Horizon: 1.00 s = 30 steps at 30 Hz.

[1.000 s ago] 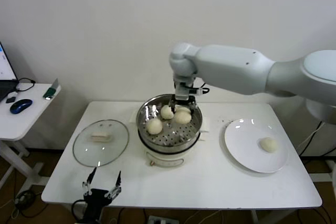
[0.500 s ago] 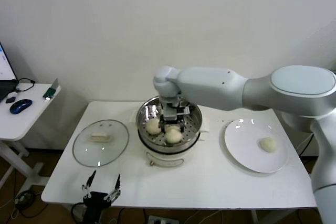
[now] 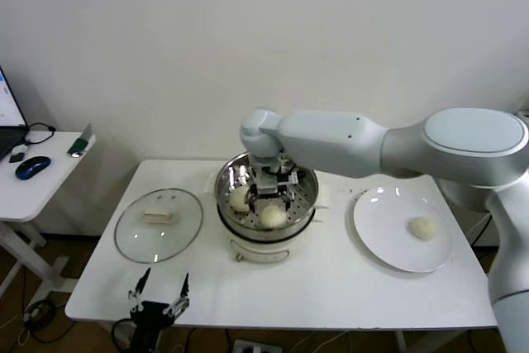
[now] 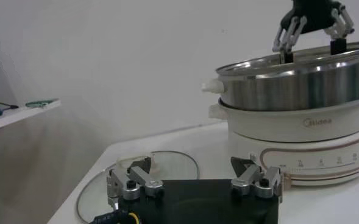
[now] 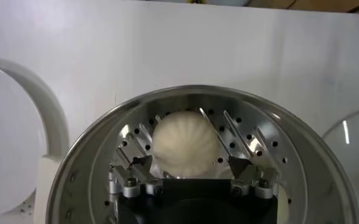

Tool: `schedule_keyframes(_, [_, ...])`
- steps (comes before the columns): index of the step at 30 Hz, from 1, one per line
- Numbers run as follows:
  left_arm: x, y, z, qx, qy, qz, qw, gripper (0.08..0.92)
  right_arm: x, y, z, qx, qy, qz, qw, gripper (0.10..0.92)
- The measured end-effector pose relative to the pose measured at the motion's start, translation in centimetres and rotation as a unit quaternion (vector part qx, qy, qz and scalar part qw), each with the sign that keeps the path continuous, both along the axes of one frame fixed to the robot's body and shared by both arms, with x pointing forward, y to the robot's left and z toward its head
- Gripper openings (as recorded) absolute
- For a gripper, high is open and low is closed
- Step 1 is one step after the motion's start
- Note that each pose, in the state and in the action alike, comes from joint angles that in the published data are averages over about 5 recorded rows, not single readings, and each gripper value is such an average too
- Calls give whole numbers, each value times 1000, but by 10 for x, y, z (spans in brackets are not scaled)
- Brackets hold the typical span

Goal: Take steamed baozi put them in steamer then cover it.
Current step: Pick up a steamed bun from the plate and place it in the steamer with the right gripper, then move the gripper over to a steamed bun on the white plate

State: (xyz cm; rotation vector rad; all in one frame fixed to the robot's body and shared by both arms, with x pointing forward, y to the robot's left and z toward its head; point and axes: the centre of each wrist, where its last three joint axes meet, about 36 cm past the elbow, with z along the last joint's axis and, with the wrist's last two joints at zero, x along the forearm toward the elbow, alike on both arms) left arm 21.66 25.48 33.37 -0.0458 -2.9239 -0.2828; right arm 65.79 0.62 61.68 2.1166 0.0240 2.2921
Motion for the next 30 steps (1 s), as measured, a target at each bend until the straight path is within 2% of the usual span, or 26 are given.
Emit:
schedule_keyframes(7, [2,1,1,0,-3,0,1000,823,21,-41,32,40,-21,-77,996,823])
schedule_keyframes(12, [3,2,2,0,-6,-1,1000,823,39,-107,55,90,-35,-217,971,823])
schedule_keyframes(20, [0,5,4,-4,-6,-2,1000,823,47,-242,54,139,-29,-460,877,823])
schedule_keyframes(30, [0,7,6,-5,-6,-3,1000,823,25,-400,-7,114,-21,-633,765,823])
